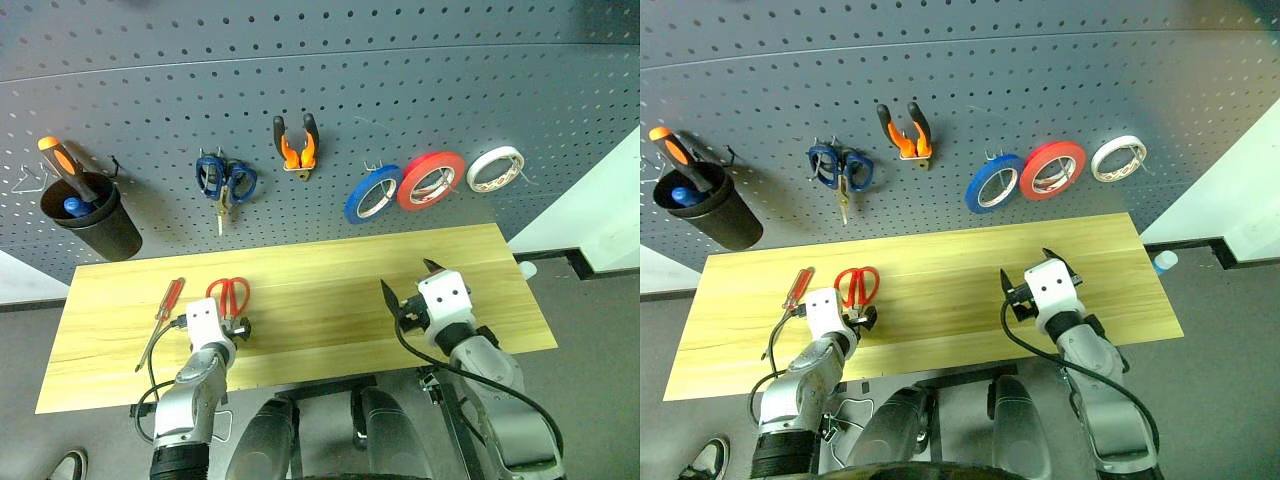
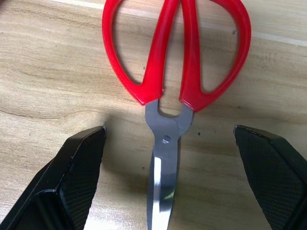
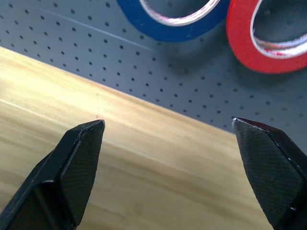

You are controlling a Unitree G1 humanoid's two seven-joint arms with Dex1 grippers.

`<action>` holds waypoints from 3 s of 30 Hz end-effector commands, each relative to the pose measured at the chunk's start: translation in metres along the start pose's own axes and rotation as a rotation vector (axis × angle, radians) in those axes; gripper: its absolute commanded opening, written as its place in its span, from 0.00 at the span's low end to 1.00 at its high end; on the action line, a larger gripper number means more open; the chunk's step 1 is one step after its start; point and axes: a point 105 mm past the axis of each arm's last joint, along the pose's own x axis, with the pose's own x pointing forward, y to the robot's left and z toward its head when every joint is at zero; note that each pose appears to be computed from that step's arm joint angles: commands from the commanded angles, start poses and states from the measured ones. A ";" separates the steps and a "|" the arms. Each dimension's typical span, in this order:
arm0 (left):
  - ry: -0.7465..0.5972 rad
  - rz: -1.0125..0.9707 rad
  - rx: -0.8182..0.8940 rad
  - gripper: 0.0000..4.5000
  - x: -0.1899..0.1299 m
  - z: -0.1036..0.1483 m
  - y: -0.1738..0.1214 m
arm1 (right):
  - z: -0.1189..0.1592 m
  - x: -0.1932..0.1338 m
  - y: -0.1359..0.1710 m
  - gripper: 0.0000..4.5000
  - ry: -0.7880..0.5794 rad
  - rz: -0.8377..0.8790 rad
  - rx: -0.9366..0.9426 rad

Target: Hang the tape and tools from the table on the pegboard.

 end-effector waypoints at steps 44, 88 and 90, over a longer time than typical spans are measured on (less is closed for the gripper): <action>0.329 0.094 0.150 0.99 0.002 -0.047 0.001 | 0.003 -0.053 0.056 0.99 0.124 0.479 -0.032; 0.197 -0.059 0.234 0.05 -0.010 -0.023 -0.021 | 0.015 -0.054 0.049 1.00 0.075 0.515 -0.084; 0.173 -0.073 0.255 0.05 -0.013 -0.019 -0.024 | 0.014 -0.053 0.048 1.00 0.075 0.511 -0.090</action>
